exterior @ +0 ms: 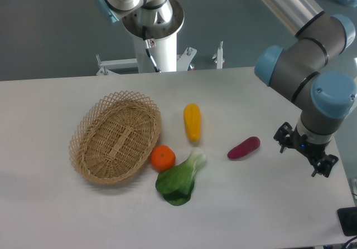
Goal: Pick up the green vegetable from the table
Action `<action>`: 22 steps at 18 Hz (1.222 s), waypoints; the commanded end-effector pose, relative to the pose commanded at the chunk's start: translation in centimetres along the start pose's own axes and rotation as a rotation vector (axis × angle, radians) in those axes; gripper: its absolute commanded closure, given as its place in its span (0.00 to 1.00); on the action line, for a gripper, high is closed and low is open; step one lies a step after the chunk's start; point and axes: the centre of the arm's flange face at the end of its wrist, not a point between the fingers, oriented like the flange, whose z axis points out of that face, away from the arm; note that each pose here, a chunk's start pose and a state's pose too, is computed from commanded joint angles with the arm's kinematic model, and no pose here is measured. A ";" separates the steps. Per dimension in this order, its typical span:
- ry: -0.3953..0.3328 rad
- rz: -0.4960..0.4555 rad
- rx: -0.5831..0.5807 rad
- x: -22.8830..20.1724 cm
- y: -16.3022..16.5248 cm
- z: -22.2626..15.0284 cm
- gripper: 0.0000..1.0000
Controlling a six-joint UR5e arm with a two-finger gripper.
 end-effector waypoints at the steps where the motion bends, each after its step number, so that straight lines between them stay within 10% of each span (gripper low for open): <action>1: 0.000 -0.002 -0.002 0.0 0.0 0.1 0.00; 14: 0.035 -0.167 0.071 2.2 -0.6 -0.1 0.00; 22: 0.106 -0.221 0.068 8.0 -8.5 1.2 0.00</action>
